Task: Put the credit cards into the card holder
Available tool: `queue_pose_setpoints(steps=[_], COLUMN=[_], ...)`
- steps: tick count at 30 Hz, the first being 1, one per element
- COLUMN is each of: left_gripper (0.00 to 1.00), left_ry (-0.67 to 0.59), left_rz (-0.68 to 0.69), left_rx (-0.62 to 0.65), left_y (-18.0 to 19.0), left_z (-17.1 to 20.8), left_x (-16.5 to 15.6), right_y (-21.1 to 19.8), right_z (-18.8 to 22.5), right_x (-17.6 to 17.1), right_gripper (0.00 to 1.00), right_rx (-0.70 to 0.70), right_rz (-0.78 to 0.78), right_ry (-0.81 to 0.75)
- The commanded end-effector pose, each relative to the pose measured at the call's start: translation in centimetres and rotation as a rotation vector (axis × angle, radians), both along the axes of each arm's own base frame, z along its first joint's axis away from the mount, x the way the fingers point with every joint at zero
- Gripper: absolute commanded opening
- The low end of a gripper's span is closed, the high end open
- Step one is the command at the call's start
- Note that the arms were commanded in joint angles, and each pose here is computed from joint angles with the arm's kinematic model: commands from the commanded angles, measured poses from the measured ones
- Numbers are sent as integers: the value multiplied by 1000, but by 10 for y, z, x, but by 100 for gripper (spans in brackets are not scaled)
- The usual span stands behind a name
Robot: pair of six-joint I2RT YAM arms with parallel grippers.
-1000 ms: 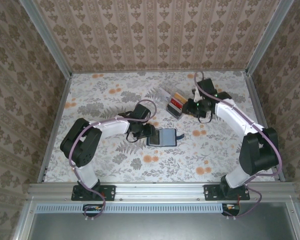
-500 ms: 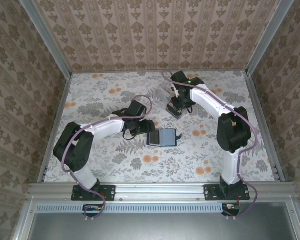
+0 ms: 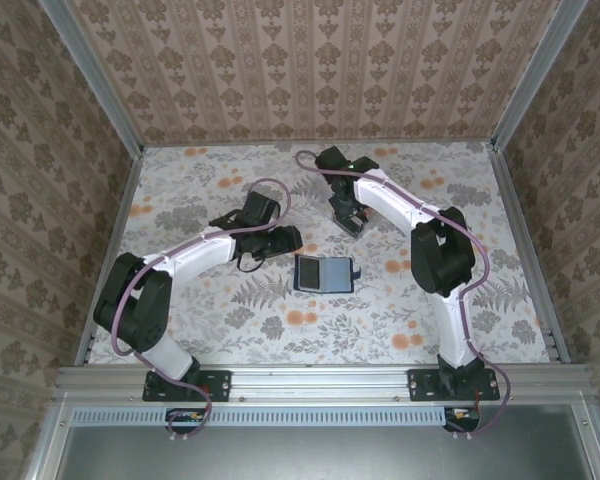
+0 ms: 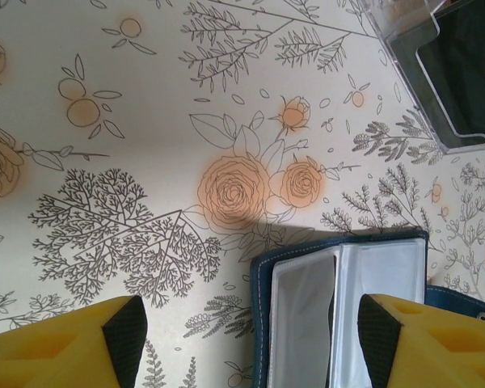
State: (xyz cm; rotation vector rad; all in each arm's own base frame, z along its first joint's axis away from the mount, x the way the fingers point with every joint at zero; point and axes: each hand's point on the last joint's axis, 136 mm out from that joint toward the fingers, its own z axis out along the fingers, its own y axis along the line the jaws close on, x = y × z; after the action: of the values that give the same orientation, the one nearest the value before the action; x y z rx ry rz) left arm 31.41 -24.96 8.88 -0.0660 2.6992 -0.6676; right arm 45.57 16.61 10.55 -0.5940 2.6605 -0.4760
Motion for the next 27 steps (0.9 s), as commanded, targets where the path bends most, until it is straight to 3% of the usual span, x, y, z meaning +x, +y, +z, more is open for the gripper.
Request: queue_pose_setpoints(steps=[1,17,27], left_gripper=[72,72,72], left_ry=[-22,-13,-3], left_rz=[23,27,23], left_rx=[-14,-19,-21], left_y=[4,6,5], left_z=[8,6,2], left_x=[1,0,-2], right_y=[-10,-13,-16], right_z=[2,-4,8], right_x=[7,18,20], right_gripper=[37,38,26], right_rx=[-117,-323,-330], right_rz=[3,31,22], right_ry=[-27,-113,-154])
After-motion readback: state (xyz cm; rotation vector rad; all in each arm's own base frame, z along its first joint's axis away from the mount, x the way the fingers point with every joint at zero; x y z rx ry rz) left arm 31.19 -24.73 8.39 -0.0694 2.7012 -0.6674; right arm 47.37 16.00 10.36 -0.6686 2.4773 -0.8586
